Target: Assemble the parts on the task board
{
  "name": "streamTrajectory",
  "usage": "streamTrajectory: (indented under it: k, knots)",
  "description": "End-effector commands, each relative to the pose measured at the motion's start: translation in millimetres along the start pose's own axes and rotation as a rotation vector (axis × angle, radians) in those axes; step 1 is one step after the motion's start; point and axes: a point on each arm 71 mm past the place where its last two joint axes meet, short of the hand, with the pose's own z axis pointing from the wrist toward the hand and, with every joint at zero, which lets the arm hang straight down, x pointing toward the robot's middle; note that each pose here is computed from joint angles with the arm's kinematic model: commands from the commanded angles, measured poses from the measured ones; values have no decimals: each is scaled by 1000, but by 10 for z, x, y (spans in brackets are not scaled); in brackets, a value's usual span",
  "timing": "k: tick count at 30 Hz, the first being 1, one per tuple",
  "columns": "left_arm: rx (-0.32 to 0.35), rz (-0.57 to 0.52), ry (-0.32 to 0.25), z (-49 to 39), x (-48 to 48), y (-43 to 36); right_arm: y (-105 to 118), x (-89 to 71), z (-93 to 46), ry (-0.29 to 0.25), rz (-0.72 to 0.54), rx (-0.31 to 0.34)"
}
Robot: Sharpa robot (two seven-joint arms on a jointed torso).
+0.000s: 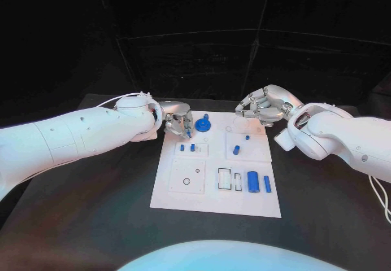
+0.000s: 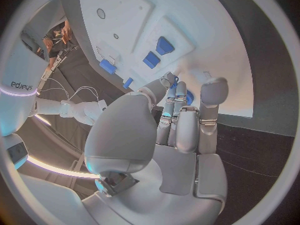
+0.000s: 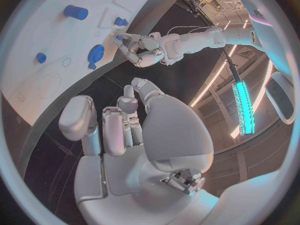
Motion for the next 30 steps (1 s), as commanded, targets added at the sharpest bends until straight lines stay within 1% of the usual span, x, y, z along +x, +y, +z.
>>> streamTrajectory:
  k: [1, 5, 15, 24, 30]
  knots:
    - [-10, -6, 2, 16, -4, 7, 20, 3, 6, 5, 3, -11]
    - [-13, -7, 6, 40, 7, 5, 22, 6, 8, 6, 3, -11]
    - [-8, -10, 26, 94, 60, -33, 23, 9, 10, 6, 3, -11]
    - [-21, -10, 35, 116, 68, -12, 24, 9, 10, 6, 3, -11]
    - [-26, -10, 40, 139, 72, -19, 26, 12, 12, 7, 4, -12]
